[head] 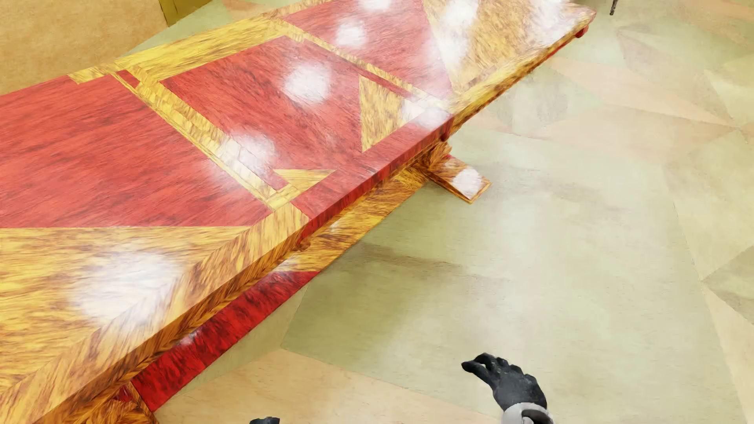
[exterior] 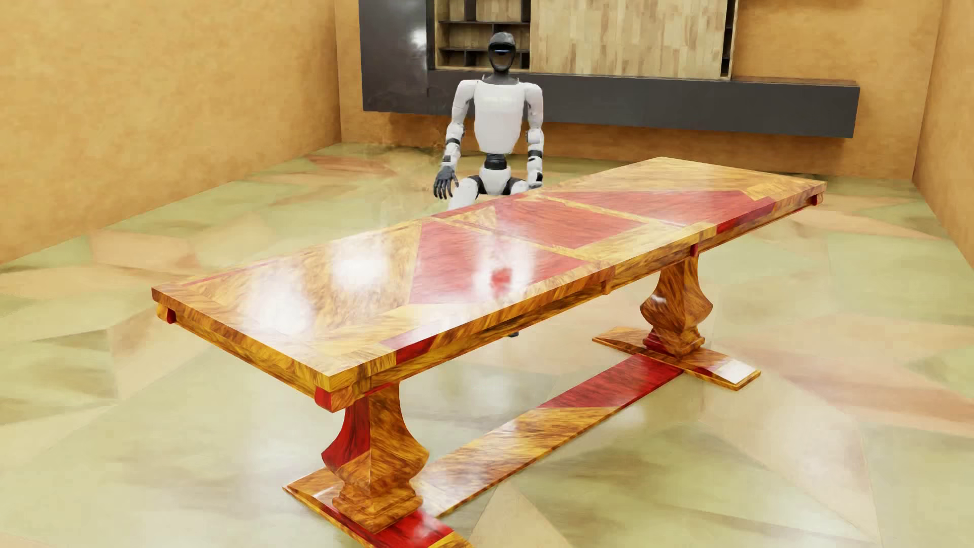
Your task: Walk towards the wood table
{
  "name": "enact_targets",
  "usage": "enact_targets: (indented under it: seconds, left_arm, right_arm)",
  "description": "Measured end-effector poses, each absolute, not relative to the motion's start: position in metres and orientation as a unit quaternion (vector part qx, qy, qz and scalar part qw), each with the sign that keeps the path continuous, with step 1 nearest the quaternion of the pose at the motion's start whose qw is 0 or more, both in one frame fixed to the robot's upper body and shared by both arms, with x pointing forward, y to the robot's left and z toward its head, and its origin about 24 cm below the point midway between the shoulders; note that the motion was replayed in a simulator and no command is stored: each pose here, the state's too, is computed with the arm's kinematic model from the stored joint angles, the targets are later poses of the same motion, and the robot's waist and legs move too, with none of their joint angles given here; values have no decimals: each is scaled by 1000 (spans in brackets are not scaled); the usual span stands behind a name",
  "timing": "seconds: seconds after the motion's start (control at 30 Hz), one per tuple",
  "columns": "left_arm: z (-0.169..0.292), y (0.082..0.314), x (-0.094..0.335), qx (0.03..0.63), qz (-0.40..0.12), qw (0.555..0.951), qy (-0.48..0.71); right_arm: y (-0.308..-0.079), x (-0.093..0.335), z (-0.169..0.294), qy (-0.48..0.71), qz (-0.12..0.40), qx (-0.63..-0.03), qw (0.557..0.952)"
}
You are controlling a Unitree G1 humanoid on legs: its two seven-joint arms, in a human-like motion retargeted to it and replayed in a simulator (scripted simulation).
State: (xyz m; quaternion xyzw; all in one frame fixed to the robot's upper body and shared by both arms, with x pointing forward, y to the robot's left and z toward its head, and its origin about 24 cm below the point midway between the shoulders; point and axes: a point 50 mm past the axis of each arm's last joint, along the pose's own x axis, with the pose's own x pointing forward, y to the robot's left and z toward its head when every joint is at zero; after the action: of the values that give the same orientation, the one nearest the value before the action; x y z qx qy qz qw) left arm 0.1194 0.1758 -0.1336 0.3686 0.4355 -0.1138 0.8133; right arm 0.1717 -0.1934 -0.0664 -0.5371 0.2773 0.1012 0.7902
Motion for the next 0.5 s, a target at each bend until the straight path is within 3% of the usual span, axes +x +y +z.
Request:
enact_targets:
  seconds: [0.1,0.2,0.27,0.33,0.43,0.5]
  left_arm:
    - [-139,181,116,382,-129,792,458]
    - [-140,192,113,366,-87,801,466]
    - [-139,200,114,360,-61,804,470]
    - [-137,210,118,360,-33,803,473]
    - [-131,228,120,337,45,813,473]
    - [-130,231,116,316,74,818,475]
  right_arm:
    - [-206,132,-110,408,127,-484,764]
    - [-217,78,-140,533,136,-432,715]
    - [-210,37,-154,604,140,-386,683]
    - [-195,3,-162,647,177,-349,655]
    - [-174,-9,-166,650,260,-332,632]
    - [-175,9,-166,622,281,-373,628]
